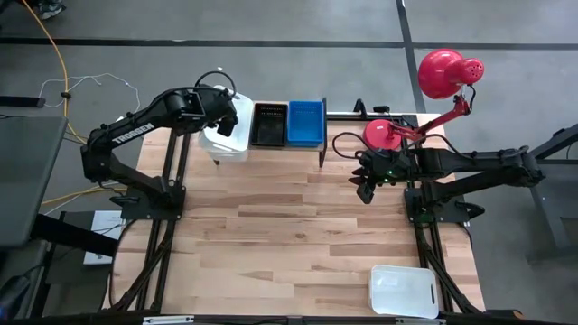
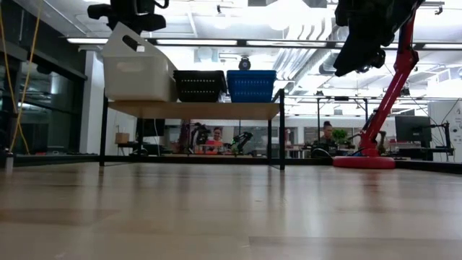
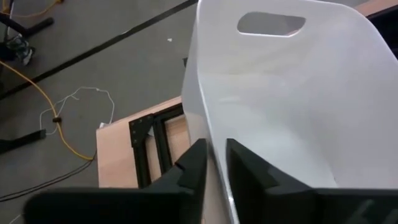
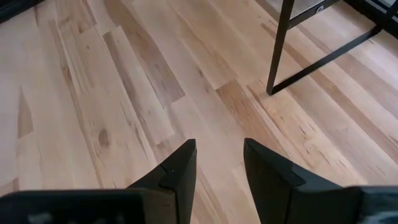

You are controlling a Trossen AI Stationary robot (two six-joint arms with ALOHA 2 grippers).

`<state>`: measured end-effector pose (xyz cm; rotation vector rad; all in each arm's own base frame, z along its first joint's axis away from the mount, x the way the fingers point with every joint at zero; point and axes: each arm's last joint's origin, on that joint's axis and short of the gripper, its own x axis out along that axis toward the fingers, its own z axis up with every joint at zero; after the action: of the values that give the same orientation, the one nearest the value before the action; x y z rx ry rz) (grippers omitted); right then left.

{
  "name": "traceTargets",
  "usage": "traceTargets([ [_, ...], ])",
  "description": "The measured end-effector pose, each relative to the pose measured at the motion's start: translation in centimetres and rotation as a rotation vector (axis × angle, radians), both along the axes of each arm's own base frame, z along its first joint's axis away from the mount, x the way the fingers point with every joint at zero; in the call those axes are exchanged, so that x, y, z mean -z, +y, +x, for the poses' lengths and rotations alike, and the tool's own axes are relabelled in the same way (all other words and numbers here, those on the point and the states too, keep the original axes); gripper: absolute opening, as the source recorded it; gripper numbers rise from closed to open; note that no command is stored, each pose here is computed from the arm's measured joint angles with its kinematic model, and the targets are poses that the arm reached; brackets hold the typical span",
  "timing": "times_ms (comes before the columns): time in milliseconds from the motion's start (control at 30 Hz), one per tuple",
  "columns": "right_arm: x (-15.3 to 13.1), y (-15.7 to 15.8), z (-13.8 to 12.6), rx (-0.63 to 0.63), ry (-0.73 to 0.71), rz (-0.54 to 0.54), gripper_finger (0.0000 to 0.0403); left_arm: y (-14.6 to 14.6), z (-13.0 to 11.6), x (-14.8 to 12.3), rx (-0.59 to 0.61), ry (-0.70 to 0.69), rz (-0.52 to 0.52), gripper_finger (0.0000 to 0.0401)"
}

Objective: Stack baskets on shelf by color
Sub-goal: Stack the top white bin on the white bin on the shelf

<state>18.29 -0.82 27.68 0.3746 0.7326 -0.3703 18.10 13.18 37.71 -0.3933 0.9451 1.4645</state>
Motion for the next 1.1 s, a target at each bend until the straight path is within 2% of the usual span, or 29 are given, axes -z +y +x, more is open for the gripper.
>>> traceTargets([
  [100, 0.0, 0.0, 0.0, 0.002, -0.001, 0.003, 0.0122, 0.0, 0.0, 0.0, 0.003, 0.003, 0.0, 0.0012],
  [167, 0.0, 0.0, 0.0, 0.002, -0.001, 0.003, 0.0122, 0.0, 0.0, 0.0, 0.007, 0.006, 0.001, 0.0004],
  [433, 0.0, 0.0, 0.0, 0.002, -0.001, 0.003, 0.0122, 0.1, 0.1, -0.3, 0.02, -0.003, 0.011, 0.0002],
  [767, 0.0, 0.0, 0.0, 0.002, -0.001, 0.003, 0.0122, -0.1, -0.1, -3.1, 0.064, -0.094, 0.041, 0.0],
  [967, 0.0, 0.0, 0.0, 0.002, -0.001, 0.003, 0.0122, -1.0, -0.9, -4.7, 0.155, -0.176, 0.01, 0.0],
  [1100, 0.0, 0.0, 0.0, 0.002, -0.001, 0.002, 0.0122, -1.5, -1.9, -4.8, 0.162, -0.205, 0.022, 0.0],
])
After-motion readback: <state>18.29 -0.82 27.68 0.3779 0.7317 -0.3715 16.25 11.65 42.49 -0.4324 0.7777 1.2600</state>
